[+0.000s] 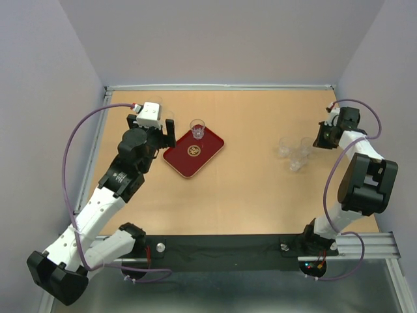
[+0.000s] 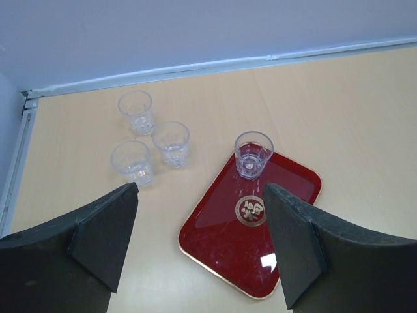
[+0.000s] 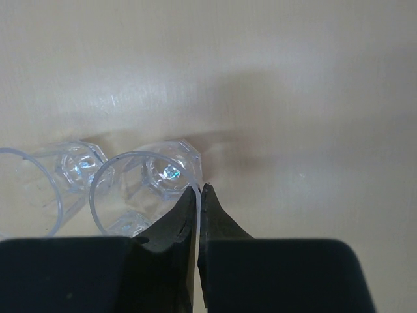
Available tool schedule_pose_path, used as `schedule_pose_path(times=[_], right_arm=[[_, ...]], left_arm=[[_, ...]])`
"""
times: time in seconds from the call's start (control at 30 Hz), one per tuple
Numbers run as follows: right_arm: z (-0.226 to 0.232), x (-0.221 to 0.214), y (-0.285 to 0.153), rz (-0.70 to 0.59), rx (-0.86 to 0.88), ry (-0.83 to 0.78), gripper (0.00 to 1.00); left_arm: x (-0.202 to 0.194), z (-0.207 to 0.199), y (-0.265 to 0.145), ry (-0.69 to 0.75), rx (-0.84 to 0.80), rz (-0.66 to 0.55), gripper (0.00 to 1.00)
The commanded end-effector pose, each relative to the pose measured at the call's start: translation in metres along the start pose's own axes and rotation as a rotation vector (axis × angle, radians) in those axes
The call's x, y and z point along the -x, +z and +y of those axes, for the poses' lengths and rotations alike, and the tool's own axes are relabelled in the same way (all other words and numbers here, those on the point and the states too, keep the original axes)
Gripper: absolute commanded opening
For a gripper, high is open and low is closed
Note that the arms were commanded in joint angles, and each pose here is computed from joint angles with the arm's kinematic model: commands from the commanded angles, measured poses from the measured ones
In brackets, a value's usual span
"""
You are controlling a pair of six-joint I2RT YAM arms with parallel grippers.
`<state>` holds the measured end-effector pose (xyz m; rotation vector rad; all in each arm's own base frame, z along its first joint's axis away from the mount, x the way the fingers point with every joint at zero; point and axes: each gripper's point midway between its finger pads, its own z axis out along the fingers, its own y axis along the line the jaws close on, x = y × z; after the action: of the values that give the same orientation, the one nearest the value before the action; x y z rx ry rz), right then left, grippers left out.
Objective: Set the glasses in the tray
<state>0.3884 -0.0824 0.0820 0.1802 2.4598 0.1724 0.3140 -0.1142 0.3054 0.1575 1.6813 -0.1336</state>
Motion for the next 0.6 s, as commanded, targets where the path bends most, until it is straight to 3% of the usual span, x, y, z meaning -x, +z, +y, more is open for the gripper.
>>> schedule_pose_path(times=[0.0,0.57], right_arm=[[-0.011,0.060,-0.027,-0.192,-0.076,-0.077,0.00],[0.016,0.134,-0.069,-0.404,0.008,-0.197,0.01]], left_arm=[[0.014,0.004,-0.004,-0.013,0.011,-0.065,0.88],[0.016,0.008,-0.006,-0.012,0.029,-0.079,0.88]])
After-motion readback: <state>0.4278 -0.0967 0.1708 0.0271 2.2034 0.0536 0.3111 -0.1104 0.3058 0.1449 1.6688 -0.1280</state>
